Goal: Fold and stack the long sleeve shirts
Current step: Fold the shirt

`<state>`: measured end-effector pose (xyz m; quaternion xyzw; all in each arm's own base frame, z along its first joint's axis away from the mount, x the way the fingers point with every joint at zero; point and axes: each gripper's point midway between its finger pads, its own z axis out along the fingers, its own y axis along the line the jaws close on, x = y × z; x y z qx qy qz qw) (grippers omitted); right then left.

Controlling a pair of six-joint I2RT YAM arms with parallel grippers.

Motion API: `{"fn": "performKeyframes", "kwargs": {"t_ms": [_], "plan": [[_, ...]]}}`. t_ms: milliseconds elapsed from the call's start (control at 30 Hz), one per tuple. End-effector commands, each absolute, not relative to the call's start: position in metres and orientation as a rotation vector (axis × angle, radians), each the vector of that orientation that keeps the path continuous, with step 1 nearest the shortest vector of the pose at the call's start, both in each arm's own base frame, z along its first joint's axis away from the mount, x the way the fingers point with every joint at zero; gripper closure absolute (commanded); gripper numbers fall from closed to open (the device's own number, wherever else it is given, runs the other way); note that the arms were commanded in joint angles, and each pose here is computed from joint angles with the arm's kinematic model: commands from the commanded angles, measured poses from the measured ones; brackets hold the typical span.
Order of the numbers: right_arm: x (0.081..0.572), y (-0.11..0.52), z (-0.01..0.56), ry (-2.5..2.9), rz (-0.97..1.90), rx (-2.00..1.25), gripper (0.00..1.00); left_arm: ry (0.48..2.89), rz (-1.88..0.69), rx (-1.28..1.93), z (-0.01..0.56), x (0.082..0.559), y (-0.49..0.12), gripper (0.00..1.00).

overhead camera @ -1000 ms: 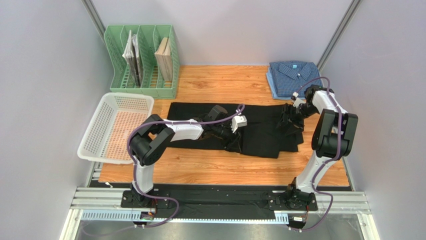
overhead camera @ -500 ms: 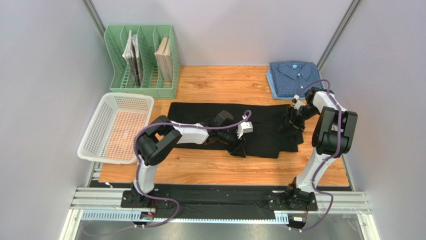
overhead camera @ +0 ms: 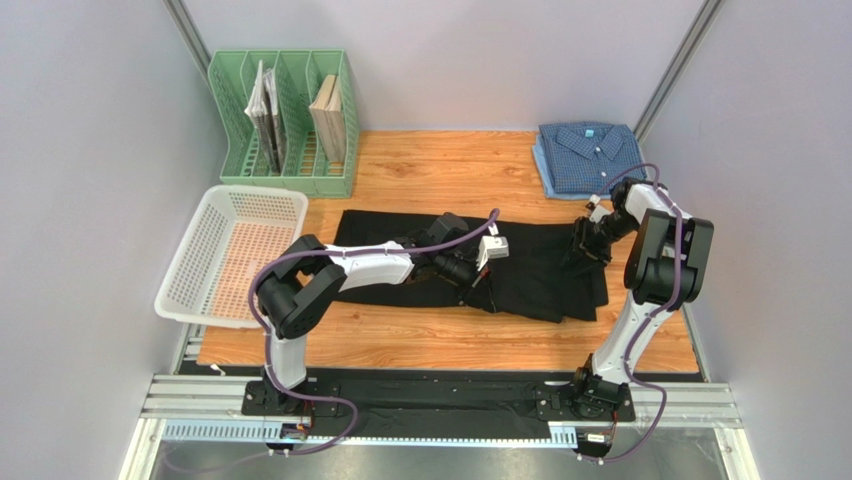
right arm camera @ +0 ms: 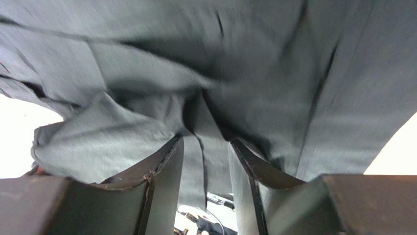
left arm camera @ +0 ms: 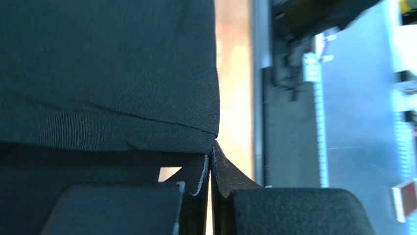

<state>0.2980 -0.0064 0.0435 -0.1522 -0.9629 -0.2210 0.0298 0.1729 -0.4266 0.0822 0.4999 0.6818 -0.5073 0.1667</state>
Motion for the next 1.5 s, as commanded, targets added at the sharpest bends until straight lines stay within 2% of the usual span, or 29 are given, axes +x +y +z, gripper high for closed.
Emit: {"fn": "performKeyframes", "kwargs": {"t_ms": [0,200,367,400,467,500,533,600,667,767,800,867,933,967,1000,1033,1067,1100,1167,1267,1467], "plan": [[0.307,-0.012,0.041,-3.001,-0.650,-0.489,0.56,1.800,-1.686,1.447,0.155,0.145,-0.437,1.00],[0.309,-0.015,0.042,-3.013,-0.646,-0.494,0.57,1.741,-1.893,1.367,0.221,0.134,-0.446,1.00],[0.317,-0.016,0.050,-3.042,-0.665,-0.489,0.57,1.797,-1.952,1.299,0.231,0.146,-0.453,1.00],[0.318,-0.017,0.052,-3.054,-0.661,-0.488,0.57,1.739,-1.976,1.287,0.237,0.153,-0.454,1.00],[0.322,-0.018,0.054,-3.063,-0.656,-0.486,0.57,1.868,-2.082,1.172,0.228,0.159,-0.456,1.00],[0.326,-0.019,0.055,-3.073,-0.659,-0.485,0.57,1.749,-2.116,1.177,0.241,0.165,-0.457,1.00],[0.327,-0.020,0.054,-3.075,-0.659,-0.484,0.57,1.828,-2.195,1.089,0.238,0.168,-0.458,1.00],[0.331,-0.022,0.056,-3.085,-0.652,-0.478,0.57,1.793,-2.222,0.958,0.240,0.189,-0.459,1.00],[0.333,-0.022,0.060,-3.094,-0.654,-0.466,0.57,1.870,-2.257,0.787,0.223,0.214,-0.462,1.00],[0.334,-0.023,0.069,-3.121,-0.651,-0.432,0.57,1.915,-2.163,0.616,0.194,0.261,-0.460,1.00],[0.333,-0.023,0.072,-3.125,-0.654,-0.425,0.57,1.936,-2.133,0.586,0.187,0.270,-0.457,0.98],[0.330,-0.021,0.084,-3.145,-0.663,-0.395,0.56,1.931,-2.087,0.615,0.178,0.269,-0.451,0.57],[0.327,-0.020,0.092,-3.164,-0.676,-0.359,0.55,1.920,-2.037,0.657,0.185,0.264,-0.442,0.33],[0.323,-0.021,0.101,-3.187,-0.655,-0.346,0.54,1.989,-1.955,0.671,0.164,0.262,-0.433,0.30],[0.320,-0.022,0.105,-3.200,-0.639,-0.335,0.54,1.977,-1.910,0.697,0.176,0.258,-0.426,0.28],[0.314,-0.024,0.110,-3.216,-0.629,-0.333,0.54,2.030,-1.852,0.700,0.163,0.253,-0.417,0.26],[0.310,-0.026,0.111,-3.216,-0.617,-0.339,0.54,2.130,-1.793,0.676,0.148,0.246,-0.409,0.26],[0.306,-0.026,0.112,-3.211,-0.614,-0.341,0.54,2.096,-1.735,0.747,0.152,0.238,-0.403,0.26],[0.293,-0.030,0.108,-3.176,-0.576,-0.335,0.55,2.220,-1.676,0.768,0.129,0.212,-0.393,0.27],[0.282,-0.034,0.098,-3.133,-0.551,-0.303,0.57,2.251,-1.634,0.854,0.117,0.181,-0.390,0.28],[0.283,-0.029,0.073,-3.070,-0.565,-0.274,0.61,2.307,-1.594,0.935,0.094,0.163,-0.409,0.30]]}}
